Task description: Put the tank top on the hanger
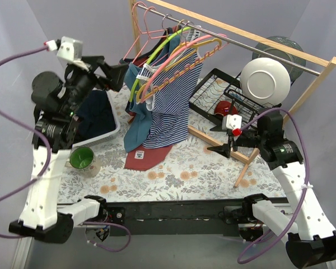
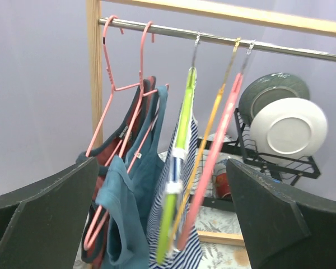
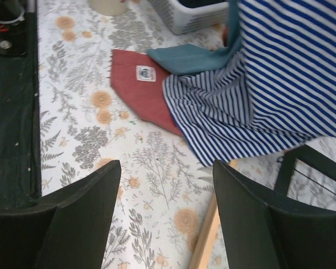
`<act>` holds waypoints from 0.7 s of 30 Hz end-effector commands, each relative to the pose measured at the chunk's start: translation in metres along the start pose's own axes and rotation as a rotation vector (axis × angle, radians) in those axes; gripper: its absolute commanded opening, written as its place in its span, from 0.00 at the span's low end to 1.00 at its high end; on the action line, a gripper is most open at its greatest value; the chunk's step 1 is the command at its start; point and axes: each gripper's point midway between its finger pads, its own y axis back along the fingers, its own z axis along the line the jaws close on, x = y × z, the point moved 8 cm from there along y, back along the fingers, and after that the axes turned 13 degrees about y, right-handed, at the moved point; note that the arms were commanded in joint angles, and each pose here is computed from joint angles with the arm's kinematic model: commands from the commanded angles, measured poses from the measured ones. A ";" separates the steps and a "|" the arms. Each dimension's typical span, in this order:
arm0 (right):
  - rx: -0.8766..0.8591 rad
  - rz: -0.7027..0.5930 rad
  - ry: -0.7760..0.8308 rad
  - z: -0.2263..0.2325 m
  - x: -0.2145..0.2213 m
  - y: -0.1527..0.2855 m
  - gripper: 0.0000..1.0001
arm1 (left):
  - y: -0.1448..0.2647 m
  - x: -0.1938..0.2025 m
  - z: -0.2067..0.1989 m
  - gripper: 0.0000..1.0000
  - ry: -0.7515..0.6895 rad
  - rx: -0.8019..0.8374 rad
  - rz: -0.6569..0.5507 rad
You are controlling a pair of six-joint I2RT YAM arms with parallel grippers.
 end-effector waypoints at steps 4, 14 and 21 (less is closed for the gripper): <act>0.310 0.140 -0.078 -0.035 -0.048 0.034 0.80 | 0.059 0.017 -0.013 0.98 0.094 -0.016 0.001; 0.637 0.152 -0.223 -0.061 -0.089 0.064 0.84 | 0.124 0.050 -0.021 0.98 0.194 -0.056 0.024; 0.696 0.107 -0.234 -0.066 -0.116 0.081 0.89 | 0.151 0.059 -0.022 0.98 0.208 -0.099 0.011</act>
